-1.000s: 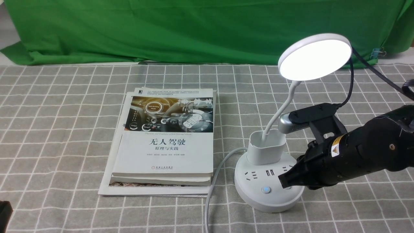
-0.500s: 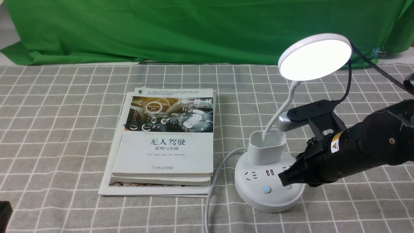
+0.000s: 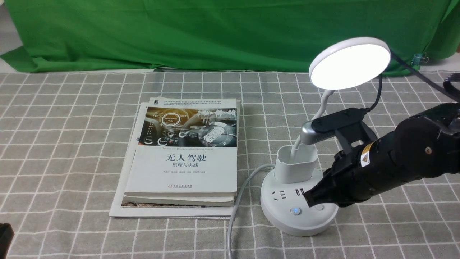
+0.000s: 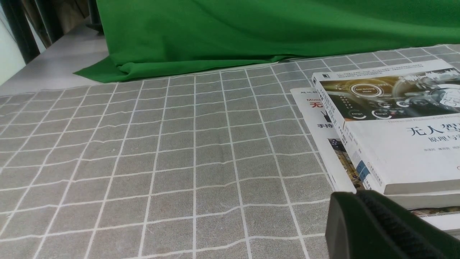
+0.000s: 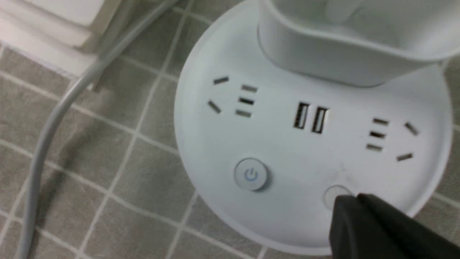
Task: Turn off the desk lamp on the grey coffee tablecloth by hand.
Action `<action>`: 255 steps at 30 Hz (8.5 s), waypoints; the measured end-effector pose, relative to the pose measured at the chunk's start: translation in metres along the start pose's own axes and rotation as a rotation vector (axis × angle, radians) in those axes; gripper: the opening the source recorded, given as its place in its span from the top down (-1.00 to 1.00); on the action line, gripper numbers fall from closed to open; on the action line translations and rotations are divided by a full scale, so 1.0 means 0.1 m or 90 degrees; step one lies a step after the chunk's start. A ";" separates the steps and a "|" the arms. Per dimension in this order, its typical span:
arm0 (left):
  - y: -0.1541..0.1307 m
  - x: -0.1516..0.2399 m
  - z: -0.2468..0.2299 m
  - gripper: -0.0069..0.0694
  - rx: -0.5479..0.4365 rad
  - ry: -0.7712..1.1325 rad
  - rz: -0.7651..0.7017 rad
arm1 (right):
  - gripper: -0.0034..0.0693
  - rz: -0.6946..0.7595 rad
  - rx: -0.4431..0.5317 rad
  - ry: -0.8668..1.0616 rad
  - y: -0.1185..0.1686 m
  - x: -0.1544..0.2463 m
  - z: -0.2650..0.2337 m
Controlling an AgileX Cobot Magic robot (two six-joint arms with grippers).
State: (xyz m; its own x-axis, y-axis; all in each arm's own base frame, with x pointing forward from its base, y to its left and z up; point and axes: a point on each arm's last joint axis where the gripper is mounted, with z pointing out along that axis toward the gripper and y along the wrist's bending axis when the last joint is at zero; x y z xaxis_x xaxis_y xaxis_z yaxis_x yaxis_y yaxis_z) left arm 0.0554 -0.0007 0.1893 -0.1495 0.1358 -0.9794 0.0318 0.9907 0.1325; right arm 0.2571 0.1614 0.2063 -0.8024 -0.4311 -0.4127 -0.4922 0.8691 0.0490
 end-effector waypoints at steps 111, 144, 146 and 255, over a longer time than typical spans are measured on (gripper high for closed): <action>0.00 0.00 0.00 0.82 0.000 0.000 0.000 | 0.84 -0.016 0.023 0.134 0.00 0.05 -0.30; 0.00 0.00 0.00 0.82 0.000 0.000 0.000 | 0.83 0.017 0.072 -0.512 -0.19 1.52 -1.66; 0.00 0.00 0.00 0.82 0.000 0.000 0.000 | 0.82 0.017 0.072 -0.530 -0.18 1.56 -1.70; 0.00 0.00 0.00 0.82 0.000 0.000 0.000 | 0.83 0.224 0.253 -0.597 -0.41 2.41 -0.87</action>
State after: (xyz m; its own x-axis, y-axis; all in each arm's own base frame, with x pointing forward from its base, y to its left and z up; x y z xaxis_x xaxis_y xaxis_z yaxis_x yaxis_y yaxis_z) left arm 0.0554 -0.0007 0.1892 -0.1502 0.1358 -0.9793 0.0319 0.9907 0.1325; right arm 0.0548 0.0007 0.1839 -0.2155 0.0690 -0.9741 -0.0041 0.9974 0.0716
